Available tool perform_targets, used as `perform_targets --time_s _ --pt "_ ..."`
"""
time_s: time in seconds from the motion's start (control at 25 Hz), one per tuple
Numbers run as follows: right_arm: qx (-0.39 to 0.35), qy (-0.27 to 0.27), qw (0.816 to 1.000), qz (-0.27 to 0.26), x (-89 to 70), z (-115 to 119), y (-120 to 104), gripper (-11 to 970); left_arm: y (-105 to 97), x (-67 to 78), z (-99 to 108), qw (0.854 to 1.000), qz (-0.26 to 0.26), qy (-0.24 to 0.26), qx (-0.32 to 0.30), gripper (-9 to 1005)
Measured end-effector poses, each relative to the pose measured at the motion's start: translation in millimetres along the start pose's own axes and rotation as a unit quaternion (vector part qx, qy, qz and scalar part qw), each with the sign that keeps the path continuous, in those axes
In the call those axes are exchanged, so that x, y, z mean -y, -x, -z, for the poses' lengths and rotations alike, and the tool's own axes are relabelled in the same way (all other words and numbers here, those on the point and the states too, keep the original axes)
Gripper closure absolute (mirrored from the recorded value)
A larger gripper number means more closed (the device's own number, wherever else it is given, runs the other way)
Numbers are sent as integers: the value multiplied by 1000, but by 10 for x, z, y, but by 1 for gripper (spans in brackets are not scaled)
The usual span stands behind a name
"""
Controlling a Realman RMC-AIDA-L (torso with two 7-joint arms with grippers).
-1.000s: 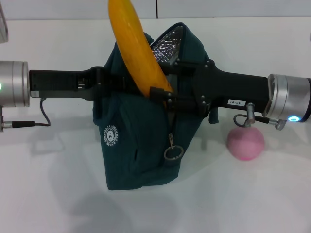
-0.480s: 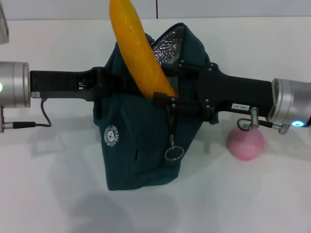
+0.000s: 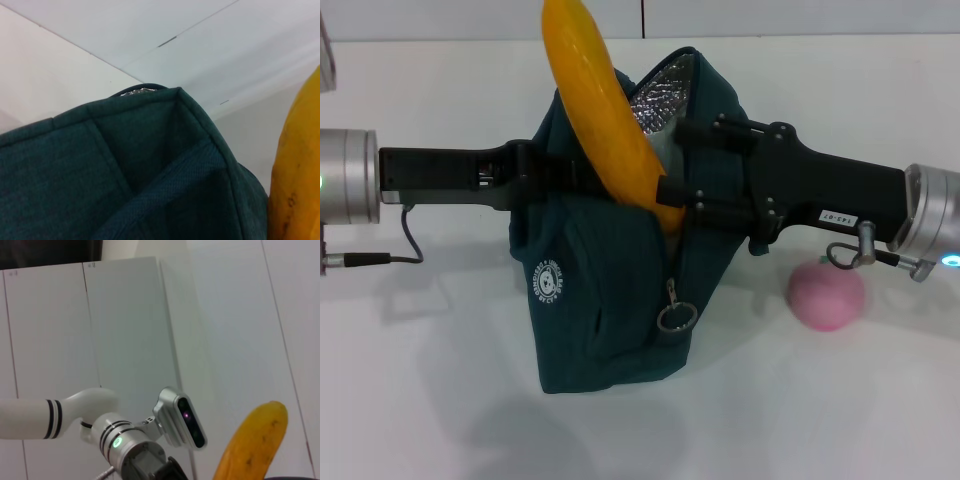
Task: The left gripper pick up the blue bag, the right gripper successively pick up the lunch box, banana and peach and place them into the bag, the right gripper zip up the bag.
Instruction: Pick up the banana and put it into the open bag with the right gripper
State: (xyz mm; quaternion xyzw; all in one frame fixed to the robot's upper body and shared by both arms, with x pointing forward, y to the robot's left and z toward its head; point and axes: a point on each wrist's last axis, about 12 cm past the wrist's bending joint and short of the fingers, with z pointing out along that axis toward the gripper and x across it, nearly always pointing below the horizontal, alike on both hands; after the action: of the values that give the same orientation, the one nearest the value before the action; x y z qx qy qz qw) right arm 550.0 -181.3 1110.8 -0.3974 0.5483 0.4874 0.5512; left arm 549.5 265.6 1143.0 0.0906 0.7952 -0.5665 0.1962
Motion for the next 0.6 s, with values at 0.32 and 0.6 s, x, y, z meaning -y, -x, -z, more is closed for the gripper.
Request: perform_targets --time_s 0.32,0.6 --pt "-8 -19 1000 3 45 23 -12 259 3 3 -3 1000 -1 0 -1 961" --pt "-28 -37 999 5 92 10 -54 261 9 5 -2 1000 -1 0 0 961"
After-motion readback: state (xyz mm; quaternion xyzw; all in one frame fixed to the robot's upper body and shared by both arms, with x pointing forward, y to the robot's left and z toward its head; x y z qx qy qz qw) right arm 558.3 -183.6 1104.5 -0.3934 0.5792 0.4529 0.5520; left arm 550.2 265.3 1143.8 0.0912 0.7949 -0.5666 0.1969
